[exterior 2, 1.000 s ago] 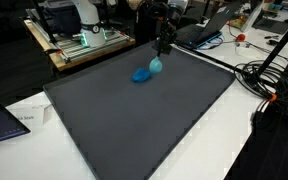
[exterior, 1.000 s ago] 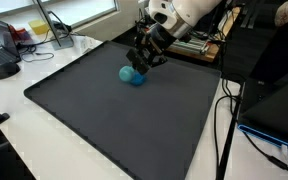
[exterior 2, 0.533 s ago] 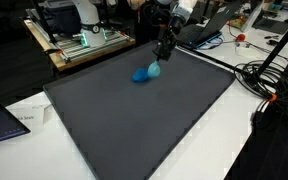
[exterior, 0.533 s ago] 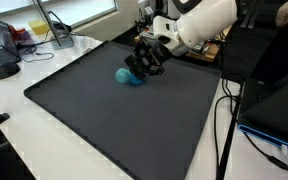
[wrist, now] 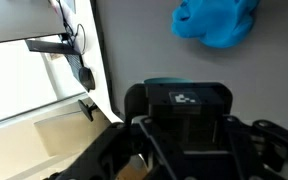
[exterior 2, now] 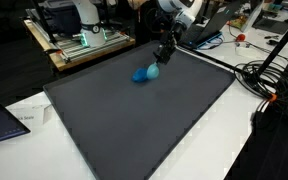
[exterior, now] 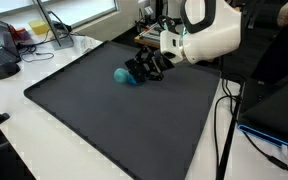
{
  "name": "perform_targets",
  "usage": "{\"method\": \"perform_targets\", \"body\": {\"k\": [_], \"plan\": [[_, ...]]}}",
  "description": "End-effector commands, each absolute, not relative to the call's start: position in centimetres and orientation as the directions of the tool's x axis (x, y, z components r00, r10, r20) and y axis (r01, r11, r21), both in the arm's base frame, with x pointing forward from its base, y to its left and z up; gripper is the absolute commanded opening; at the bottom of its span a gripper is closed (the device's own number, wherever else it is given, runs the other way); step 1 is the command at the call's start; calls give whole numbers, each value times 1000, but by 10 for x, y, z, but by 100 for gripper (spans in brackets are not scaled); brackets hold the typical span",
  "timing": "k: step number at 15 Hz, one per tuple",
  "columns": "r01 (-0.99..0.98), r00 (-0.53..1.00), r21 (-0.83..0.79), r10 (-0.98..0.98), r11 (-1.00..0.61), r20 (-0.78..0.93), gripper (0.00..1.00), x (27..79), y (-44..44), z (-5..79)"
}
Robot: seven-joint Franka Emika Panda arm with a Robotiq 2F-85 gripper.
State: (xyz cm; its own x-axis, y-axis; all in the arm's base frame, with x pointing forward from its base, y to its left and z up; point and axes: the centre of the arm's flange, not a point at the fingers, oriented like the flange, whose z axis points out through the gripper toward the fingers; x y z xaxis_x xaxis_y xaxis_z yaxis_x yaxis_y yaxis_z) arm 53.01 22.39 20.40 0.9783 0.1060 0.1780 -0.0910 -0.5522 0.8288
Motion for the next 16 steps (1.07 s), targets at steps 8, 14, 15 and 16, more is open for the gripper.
{"method": "perform_targets", "body": {"k": [8,14,15,16], "plan": [[-105,978,874,110,-475,178,21,542,249,213],[-48,987,856,105,-514,118,21,548,248,224],[-28,990,850,104,-527,97,21,549,248,226],[-14,992,844,101,-536,81,21,549,248,228]]}}
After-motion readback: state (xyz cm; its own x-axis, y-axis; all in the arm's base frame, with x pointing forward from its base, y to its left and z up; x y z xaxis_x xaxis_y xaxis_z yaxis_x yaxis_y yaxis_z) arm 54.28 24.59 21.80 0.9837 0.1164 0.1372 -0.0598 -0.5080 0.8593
